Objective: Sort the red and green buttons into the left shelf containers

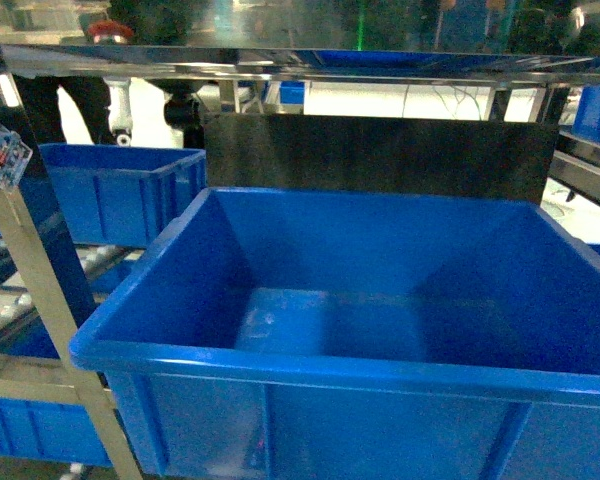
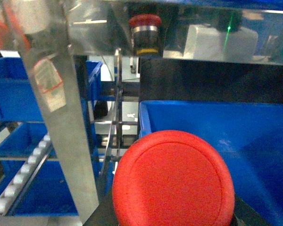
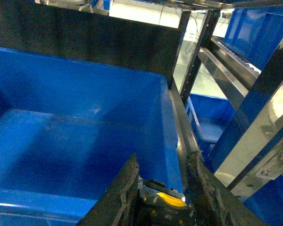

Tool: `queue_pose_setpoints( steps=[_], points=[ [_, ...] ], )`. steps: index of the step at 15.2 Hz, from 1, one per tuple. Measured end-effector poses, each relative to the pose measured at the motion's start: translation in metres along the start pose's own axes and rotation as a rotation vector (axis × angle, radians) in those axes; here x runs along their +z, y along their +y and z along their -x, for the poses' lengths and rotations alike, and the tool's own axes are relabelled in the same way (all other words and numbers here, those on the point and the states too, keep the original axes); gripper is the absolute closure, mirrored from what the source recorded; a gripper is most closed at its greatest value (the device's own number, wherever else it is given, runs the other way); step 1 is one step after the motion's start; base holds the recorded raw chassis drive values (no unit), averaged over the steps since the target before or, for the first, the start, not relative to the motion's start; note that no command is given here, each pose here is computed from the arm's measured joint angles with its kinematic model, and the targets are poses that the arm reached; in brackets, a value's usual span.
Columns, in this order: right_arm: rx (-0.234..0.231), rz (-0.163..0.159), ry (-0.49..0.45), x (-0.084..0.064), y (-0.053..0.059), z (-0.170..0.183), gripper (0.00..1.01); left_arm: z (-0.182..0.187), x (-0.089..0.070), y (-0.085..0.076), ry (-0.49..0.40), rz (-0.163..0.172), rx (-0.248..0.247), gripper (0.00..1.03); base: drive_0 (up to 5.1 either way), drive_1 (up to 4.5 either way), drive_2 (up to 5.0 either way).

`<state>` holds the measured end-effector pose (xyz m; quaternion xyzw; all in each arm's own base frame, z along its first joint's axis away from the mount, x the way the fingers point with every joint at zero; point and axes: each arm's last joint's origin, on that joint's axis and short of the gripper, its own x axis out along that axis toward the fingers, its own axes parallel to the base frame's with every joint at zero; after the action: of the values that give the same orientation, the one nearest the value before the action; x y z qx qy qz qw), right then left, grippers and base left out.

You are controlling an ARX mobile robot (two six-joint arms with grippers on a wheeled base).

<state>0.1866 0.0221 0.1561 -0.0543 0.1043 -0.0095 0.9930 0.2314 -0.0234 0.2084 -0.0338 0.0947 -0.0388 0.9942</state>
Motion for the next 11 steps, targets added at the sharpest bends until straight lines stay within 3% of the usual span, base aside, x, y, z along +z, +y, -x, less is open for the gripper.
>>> queue_pose_setpoints(
  steps=[11],
  points=[
    [-0.003, 0.000, 0.002, -0.0003, 0.0000, -0.0002, 0.73, 0.0004, 0.0013, 0.0000, -0.010, 0.001, 0.000, 0.79, -2.7, 5.00, -2.2]
  ],
)
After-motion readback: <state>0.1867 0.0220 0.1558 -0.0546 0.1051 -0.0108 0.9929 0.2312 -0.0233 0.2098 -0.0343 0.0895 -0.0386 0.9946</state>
